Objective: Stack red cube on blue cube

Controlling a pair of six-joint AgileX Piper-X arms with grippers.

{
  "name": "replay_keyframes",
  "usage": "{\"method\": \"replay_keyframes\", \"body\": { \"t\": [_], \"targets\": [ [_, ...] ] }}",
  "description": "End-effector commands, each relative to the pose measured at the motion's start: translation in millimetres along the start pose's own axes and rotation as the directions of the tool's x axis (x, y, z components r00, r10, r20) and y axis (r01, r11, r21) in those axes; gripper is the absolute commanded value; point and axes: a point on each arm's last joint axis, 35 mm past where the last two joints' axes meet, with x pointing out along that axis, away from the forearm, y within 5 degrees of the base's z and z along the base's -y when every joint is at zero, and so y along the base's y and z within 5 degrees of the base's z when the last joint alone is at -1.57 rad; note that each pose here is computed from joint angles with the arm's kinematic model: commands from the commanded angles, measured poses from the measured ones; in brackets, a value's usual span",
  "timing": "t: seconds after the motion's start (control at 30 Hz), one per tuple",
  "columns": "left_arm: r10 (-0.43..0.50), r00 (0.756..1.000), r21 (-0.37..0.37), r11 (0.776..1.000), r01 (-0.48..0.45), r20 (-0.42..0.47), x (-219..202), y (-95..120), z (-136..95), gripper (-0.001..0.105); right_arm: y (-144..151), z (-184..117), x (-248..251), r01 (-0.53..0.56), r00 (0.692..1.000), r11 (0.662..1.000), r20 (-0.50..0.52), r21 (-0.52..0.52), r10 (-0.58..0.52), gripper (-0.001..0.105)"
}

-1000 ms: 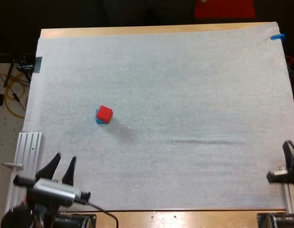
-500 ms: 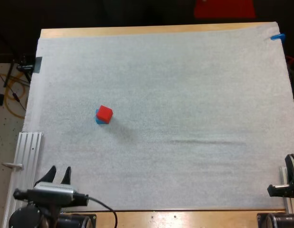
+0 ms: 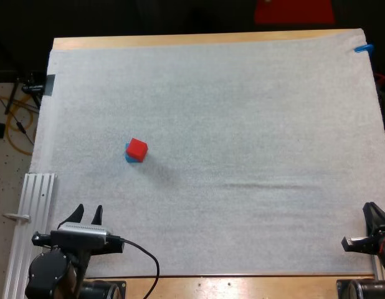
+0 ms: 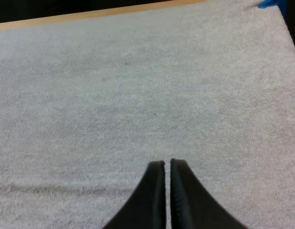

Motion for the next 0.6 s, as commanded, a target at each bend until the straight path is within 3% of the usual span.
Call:
{"method": "replay_keyframes", "body": {
  "t": [0.0, 0.57],
  "targets": [
    [0.009, 1.0, -0.009, 1.0, -0.009, 0.008, 0.9, -0.1, 3.1, 0.035, -0.6, 3.0, 0.1, 0.001, 1.0, 1.0, 0.009, -0.014, -0.001, 0.0],
    [0.009, 1.0, -0.009, 1.0, -0.009, 0.008, 0.9, -0.1, 3.1, 0.035, -0.8, 3.0, 0.1, 0.005, 1.0, 1.0, 0.009, -0.009, -0.005, 0.0]
  ]
}}
